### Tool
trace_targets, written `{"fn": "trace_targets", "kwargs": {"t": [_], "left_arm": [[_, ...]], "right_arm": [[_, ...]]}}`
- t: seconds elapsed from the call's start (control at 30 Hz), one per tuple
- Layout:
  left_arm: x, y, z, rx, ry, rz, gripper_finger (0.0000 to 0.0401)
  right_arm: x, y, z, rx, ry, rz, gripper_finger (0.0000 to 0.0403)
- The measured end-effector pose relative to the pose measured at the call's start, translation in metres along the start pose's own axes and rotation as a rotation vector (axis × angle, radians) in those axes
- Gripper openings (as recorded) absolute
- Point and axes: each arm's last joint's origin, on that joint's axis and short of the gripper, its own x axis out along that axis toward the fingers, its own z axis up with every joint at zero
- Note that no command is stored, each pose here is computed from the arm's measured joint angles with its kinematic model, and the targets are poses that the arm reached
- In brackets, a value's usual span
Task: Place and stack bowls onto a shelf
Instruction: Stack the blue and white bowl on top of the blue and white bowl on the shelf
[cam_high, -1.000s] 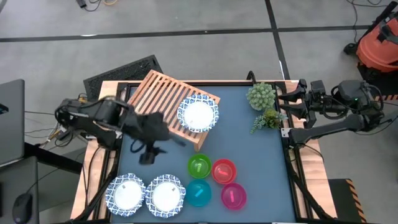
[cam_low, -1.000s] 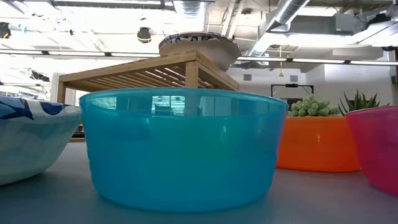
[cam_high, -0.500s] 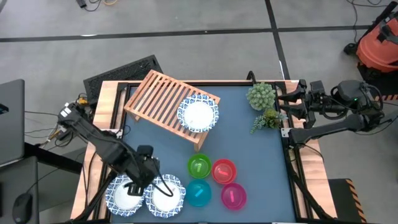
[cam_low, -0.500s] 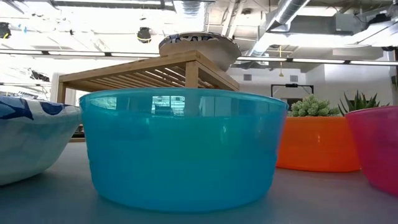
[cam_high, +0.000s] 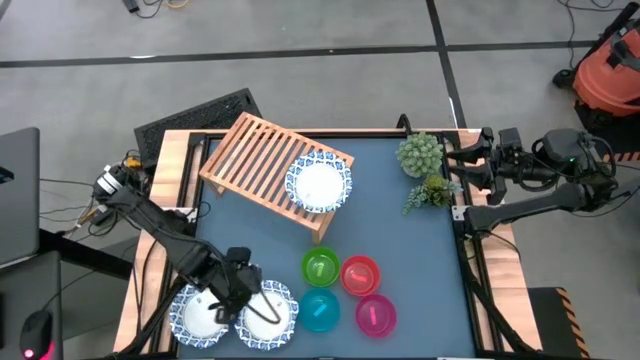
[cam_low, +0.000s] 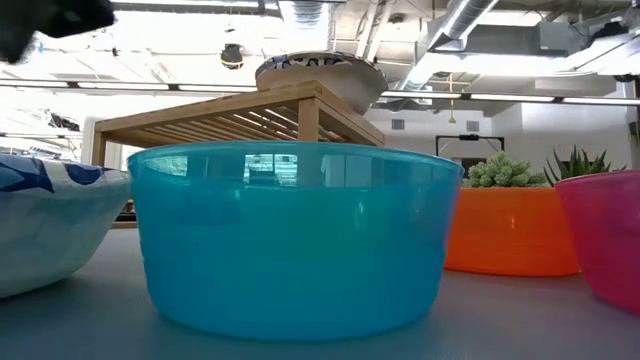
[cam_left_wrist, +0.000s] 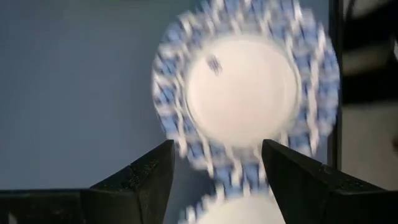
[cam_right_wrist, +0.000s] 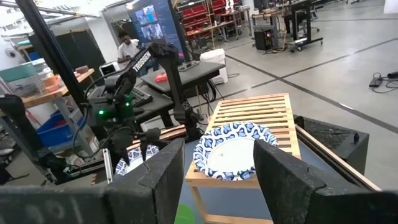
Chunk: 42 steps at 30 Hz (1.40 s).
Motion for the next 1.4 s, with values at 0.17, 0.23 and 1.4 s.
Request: {"fn": "trace_targets", "kwargs": {"t": [0.17,0.23,1.4], "left_arm": [[0.014,0.010,0.001,-0.080,-0.035,0.014,0.0226],[0.023,0.016,-0.003,-0.122,-0.029,0.031,0.0226],[0.082,0.052,-0.029,-0.258,-0.091,-0.054,0.0178]], "right_arm": [[0.000,0.000,0.000,0.008,0.000,-0.001,0.0218],[0.000,0.000,0.000,0.020,0.001,-0.002,0.0218],[0.000,-0.002,-0.006,0.034,0.061,-0.008,0.0218]]}}
